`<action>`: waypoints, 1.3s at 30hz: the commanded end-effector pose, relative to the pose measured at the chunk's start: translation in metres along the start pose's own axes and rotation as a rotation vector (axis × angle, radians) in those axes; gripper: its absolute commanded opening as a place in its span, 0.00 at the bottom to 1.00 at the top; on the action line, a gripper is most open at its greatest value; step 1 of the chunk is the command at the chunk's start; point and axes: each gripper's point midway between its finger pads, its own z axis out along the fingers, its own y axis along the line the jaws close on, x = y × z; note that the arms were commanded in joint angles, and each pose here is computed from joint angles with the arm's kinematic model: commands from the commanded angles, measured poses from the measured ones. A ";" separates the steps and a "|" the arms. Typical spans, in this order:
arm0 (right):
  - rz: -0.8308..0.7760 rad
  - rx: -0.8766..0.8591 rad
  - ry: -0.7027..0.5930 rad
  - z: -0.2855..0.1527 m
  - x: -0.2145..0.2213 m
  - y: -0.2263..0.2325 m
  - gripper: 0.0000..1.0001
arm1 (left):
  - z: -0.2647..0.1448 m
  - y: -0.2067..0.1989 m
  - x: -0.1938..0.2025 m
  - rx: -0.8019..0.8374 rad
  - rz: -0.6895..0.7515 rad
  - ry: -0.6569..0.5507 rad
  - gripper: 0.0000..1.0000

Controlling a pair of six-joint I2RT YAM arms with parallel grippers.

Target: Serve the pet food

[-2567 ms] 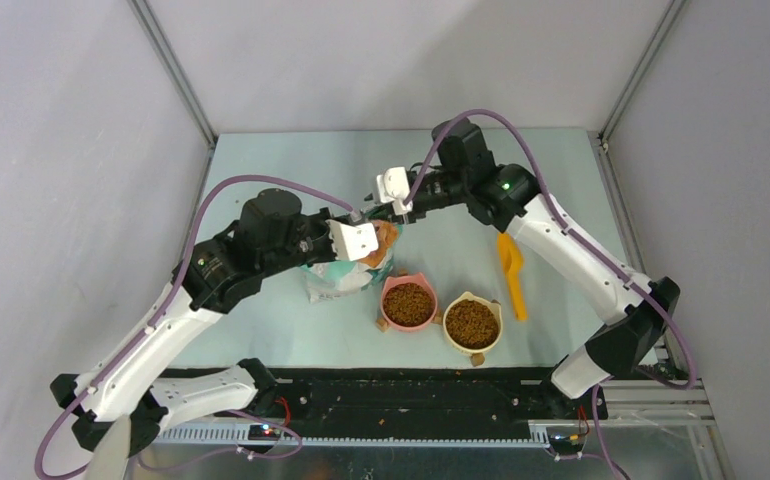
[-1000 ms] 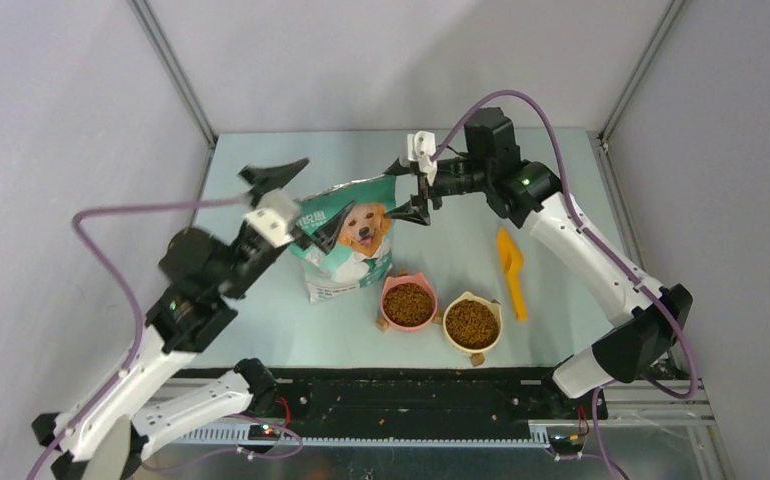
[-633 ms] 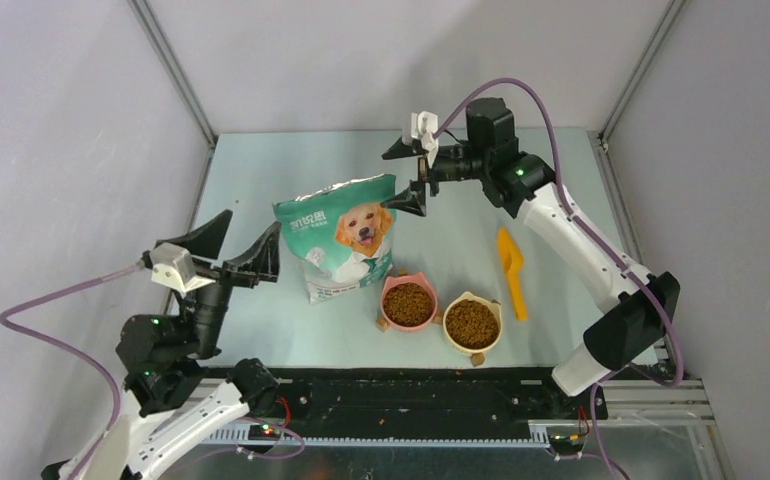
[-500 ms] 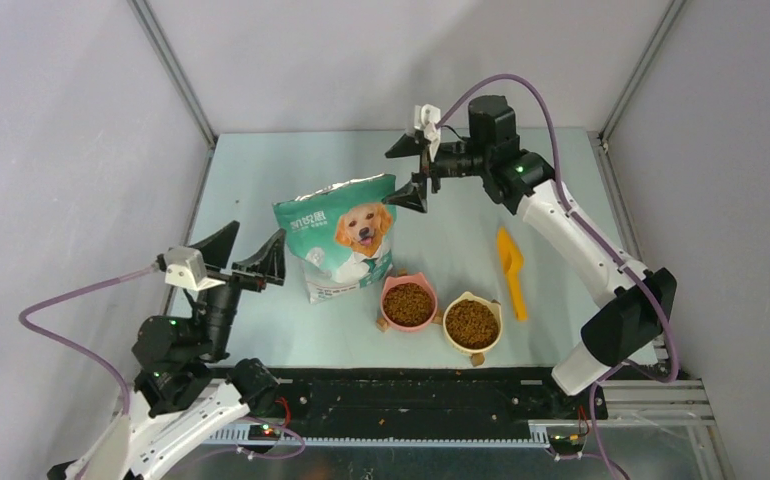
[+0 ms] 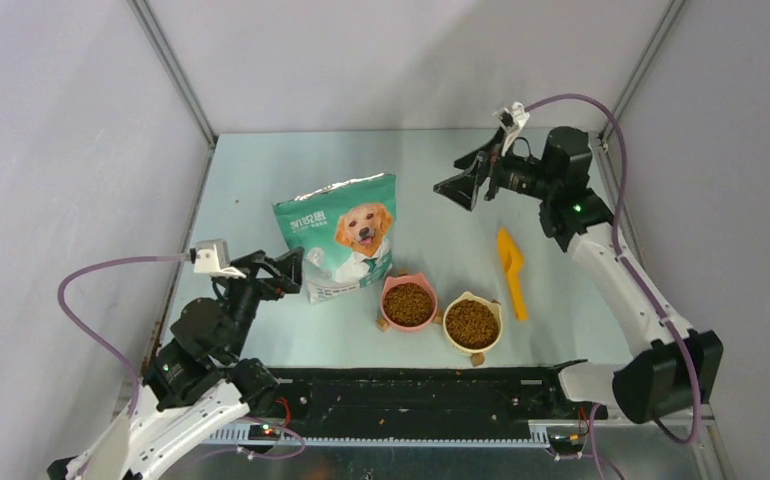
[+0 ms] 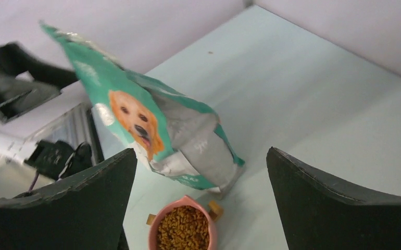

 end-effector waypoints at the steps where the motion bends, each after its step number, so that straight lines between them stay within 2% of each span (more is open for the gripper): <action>1: 0.181 0.324 -0.035 -0.029 0.007 -0.025 0.99 | -0.006 -0.002 0.023 -0.008 -0.145 0.091 0.99; 6: 0.266 0.777 -0.099 -0.090 0.042 -0.067 1.00 | -0.014 0.018 0.045 -0.100 -0.159 0.158 0.99; 10: 0.272 0.947 -0.188 -0.132 0.058 -0.068 0.99 | -0.020 0.034 0.052 -0.194 -0.192 0.184 0.99; 15: 0.260 1.031 -0.250 -0.163 0.069 -0.059 0.99 | -0.024 0.046 0.053 -0.259 -0.183 0.192 0.99; 21: 0.274 1.141 -0.249 -0.184 0.080 -0.063 0.99 | -0.026 0.050 0.051 -0.278 -0.182 0.190 0.99; 30: 0.258 1.149 -0.276 -0.193 0.076 -0.056 0.99 | -0.029 0.057 0.049 -0.317 -0.180 0.180 0.99; 39: 0.207 1.119 -0.367 -0.198 0.067 -0.049 1.00 | -0.029 0.063 0.039 -0.360 -0.171 0.156 0.99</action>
